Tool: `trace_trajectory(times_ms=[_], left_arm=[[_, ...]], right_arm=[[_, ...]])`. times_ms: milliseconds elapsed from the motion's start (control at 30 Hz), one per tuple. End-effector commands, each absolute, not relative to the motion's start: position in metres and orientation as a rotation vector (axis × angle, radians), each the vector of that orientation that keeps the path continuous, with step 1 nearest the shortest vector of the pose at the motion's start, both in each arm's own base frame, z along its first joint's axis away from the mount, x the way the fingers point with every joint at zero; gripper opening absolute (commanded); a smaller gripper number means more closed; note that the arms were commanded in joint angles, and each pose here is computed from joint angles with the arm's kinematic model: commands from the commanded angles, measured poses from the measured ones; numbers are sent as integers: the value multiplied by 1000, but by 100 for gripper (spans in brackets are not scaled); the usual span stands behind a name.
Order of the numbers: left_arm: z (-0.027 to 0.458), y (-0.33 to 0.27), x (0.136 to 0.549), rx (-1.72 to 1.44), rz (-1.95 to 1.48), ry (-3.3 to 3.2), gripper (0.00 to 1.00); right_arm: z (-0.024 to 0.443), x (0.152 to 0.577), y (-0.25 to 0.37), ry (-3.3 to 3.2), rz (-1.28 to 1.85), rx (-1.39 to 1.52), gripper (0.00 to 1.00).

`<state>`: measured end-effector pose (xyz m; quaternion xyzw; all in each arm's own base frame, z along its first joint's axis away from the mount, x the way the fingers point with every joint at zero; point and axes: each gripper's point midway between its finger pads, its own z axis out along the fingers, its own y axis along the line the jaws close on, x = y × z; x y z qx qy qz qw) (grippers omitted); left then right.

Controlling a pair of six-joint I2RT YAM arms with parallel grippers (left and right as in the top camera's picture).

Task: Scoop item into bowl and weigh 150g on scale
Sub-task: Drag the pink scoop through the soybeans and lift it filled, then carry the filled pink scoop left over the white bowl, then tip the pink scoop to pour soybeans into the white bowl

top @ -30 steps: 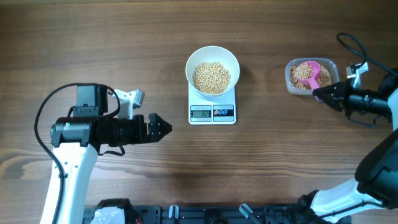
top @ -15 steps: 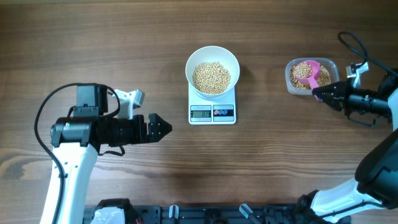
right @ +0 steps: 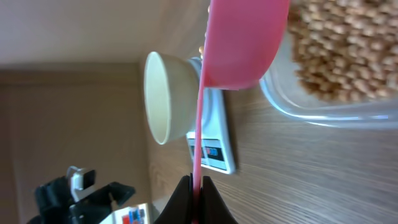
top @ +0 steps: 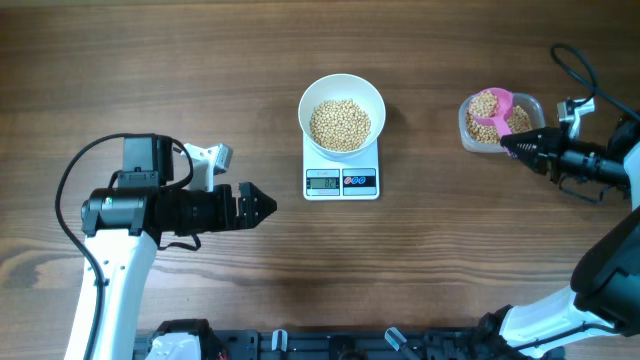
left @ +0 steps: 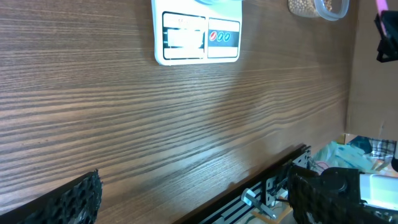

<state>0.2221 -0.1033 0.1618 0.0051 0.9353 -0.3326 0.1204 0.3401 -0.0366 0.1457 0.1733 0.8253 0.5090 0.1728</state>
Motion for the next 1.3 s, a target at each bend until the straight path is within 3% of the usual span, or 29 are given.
trace_trajectory(times_ms=[0,267,667,867,1267], left_arm=[[159,-103,222,31,-970,2738,100],[159,-103,222,31,-970,2738,100],[159,-103,222,31,-970,2738,100],[159,-103,222,31,-970,2738,100],[159,-103,222,31,-970,2738,100]], right_arm=[[164,346,-32,2201,1548,423,4],[192,348,-10,2110,1633,328,4],[236,348,104,2200,1719,-27,4],[223,356,164,2331,1559,-166,4],[174,366,180,2488,1049,-318,4]])
